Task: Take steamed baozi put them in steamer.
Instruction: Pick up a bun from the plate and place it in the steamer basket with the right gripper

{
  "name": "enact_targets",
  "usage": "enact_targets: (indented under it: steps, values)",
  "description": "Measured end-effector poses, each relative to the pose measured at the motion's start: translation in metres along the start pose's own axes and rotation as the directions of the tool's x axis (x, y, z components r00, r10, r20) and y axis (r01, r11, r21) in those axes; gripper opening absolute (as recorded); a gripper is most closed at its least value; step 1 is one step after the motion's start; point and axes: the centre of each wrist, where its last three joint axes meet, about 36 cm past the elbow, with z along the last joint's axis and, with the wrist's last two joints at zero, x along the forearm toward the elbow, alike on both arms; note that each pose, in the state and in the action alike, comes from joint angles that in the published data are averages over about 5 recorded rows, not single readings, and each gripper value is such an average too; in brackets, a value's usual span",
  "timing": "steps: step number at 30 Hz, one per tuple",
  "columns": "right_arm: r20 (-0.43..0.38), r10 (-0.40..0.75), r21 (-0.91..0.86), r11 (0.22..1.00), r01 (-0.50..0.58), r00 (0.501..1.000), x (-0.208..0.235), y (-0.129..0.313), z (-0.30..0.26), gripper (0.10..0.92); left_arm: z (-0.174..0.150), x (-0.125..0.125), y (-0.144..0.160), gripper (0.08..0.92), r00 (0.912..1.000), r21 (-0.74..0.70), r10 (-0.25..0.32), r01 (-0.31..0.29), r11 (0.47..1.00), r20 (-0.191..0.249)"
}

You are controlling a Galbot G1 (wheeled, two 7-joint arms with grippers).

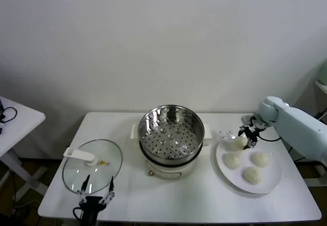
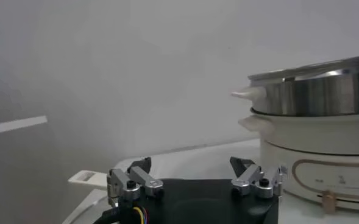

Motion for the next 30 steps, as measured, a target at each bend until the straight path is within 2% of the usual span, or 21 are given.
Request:
enact_targets:
  steps: [8,15,23,30]
  values:
    - [0.056,0.088,0.198,0.975,-0.098,0.995,0.097,-0.037,-0.056,0.679,-0.003,0.000,0.002,0.823,0.9999,-0.003,-0.005,0.005,1.000,0.009]
    - [0.140,0.137,0.415,0.891,-0.183,0.981,0.155,-0.054,-0.132,0.668,-0.004,0.000,0.001,0.823,0.9999,-0.001,-0.003,0.003,1.000,0.015]
    - [0.176,0.140,0.660,0.717,-0.222,0.974,0.162,-0.060,-0.216,0.662,-0.004,-0.001,0.000,0.823,0.9998,-0.004,-0.002,0.002,1.000,0.019]
    - [0.170,0.141,0.807,0.548,-0.220,0.975,0.135,-0.075,-0.260,0.662,-0.006,0.001,0.000,0.823,0.9997,-0.006,-0.001,0.001,1.000,0.023]
